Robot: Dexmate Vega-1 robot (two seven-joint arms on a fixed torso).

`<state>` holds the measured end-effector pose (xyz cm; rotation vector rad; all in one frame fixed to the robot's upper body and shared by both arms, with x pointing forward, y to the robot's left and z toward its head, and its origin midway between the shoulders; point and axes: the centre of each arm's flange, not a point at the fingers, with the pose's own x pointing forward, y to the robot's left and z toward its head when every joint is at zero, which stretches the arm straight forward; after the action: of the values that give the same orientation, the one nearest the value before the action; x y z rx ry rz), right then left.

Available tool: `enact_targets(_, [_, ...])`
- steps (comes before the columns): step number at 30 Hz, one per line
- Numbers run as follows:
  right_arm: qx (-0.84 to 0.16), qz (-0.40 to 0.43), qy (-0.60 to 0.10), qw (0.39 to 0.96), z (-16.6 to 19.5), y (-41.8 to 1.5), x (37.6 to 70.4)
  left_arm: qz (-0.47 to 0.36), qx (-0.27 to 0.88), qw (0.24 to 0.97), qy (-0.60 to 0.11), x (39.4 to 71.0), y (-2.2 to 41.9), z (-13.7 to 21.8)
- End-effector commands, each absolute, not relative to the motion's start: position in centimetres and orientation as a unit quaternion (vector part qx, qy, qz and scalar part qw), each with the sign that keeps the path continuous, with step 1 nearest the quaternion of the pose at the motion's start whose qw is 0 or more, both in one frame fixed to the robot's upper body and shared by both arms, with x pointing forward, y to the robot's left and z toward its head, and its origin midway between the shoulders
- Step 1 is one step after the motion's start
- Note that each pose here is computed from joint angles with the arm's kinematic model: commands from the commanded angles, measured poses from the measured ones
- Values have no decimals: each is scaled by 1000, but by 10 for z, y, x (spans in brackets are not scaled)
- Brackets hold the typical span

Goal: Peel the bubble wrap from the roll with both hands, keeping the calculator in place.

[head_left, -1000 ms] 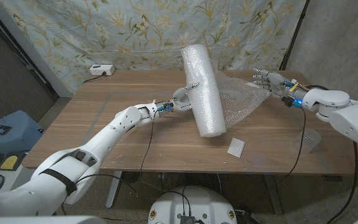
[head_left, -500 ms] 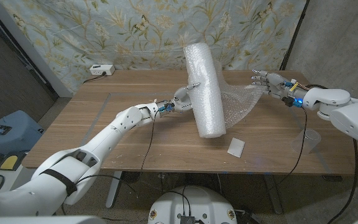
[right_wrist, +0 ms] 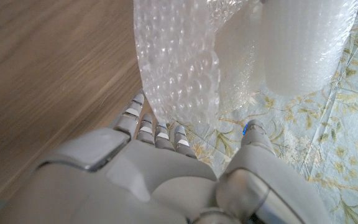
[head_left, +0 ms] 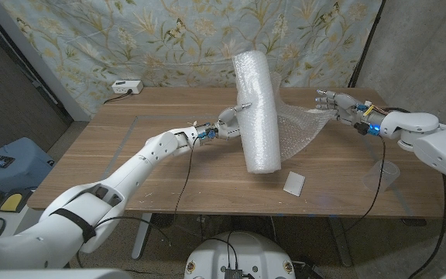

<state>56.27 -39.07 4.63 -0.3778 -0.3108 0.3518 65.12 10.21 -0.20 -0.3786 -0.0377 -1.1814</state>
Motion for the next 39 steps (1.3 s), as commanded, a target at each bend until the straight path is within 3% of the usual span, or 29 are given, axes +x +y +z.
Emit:
enact_targets(1, [-184, 202, -135, 952, 45, -409, 585, -579, -155, 801, -23, 647, 99, 8])
enact_targets(39, [-143, 251, -122, 949, 46, -438, 638, -612, -103, 782, -56, 629, 99, 51])
